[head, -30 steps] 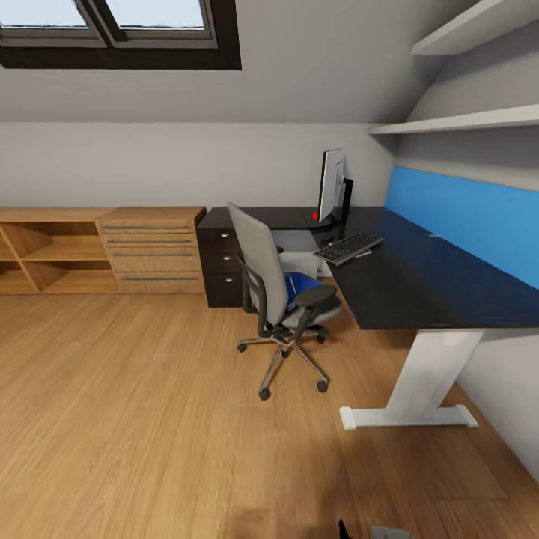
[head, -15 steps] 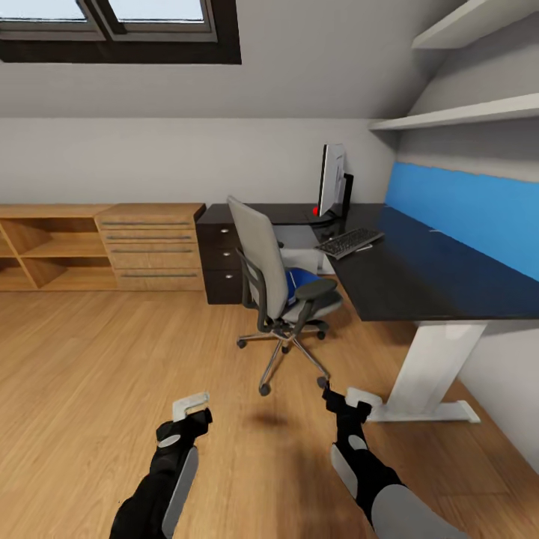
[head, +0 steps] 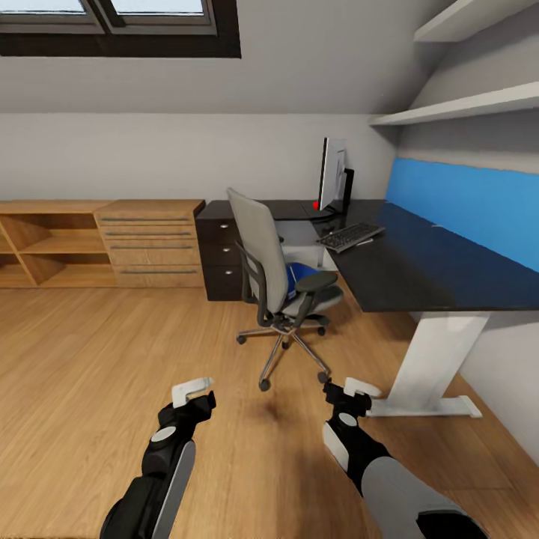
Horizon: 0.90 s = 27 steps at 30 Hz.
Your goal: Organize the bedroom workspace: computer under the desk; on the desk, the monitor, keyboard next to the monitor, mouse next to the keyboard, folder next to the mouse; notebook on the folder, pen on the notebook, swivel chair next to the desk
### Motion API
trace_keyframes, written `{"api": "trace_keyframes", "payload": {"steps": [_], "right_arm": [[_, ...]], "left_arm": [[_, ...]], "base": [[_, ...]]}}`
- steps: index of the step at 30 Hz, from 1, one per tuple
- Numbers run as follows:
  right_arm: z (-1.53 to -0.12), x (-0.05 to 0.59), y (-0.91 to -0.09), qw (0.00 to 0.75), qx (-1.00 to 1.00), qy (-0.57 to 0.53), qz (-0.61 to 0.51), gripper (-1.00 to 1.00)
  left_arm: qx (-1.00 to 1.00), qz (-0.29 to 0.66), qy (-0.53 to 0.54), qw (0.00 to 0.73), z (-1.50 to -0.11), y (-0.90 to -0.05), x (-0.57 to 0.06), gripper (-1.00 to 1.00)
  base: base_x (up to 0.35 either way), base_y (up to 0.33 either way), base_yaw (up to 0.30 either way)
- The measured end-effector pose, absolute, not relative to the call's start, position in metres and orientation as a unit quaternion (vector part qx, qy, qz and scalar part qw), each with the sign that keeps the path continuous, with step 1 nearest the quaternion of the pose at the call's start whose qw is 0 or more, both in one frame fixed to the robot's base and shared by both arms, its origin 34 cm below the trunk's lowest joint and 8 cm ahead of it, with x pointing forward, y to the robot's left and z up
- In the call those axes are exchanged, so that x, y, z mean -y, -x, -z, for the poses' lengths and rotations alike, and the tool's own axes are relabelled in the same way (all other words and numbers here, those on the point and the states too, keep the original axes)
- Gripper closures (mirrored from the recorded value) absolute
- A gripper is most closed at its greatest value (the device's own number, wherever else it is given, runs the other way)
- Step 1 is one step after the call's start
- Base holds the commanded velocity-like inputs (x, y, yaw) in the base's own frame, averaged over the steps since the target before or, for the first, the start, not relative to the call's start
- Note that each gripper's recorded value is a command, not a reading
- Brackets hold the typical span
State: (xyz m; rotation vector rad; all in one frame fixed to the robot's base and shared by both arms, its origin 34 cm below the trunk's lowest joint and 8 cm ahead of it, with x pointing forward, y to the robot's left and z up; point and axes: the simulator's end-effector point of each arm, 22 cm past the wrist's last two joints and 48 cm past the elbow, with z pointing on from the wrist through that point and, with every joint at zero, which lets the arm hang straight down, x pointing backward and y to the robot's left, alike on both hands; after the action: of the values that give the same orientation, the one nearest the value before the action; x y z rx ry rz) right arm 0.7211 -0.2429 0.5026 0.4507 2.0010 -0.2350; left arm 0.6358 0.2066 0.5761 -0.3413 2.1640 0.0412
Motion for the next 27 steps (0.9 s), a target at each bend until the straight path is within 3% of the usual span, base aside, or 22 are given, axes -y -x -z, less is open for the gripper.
{"api": "trace_keyframes", "payload": {"steps": [8, 21, 27], "right_arm": [[-0.56, 0.242, -0.761, 0.596, -0.77, -0.211, 0.086, -1.0], [-0.522, 0.238, -0.749, 0.594, -0.774, -0.199, 0.088, -1.0], [-0.511, 0.215, -0.751, 0.597, -0.785, -0.139, 0.086, -1.0]], "left_arm": [[-0.853, 0.022, 0.126, 0.505, -0.617, -0.639, -0.183, -1.0], [-0.862, 0.012, 0.125, 0.492, -0.56, -0.603, -0.206, -1.0], [-0.845, 0.015, 0.141, 0.515, -0.548, -0.591, -0.212, -1.0]], "base": [[0.0, 0.0, 0.0], [0.0, 0.0, 0.0], [0.0, 0.0, 0.0]]}}
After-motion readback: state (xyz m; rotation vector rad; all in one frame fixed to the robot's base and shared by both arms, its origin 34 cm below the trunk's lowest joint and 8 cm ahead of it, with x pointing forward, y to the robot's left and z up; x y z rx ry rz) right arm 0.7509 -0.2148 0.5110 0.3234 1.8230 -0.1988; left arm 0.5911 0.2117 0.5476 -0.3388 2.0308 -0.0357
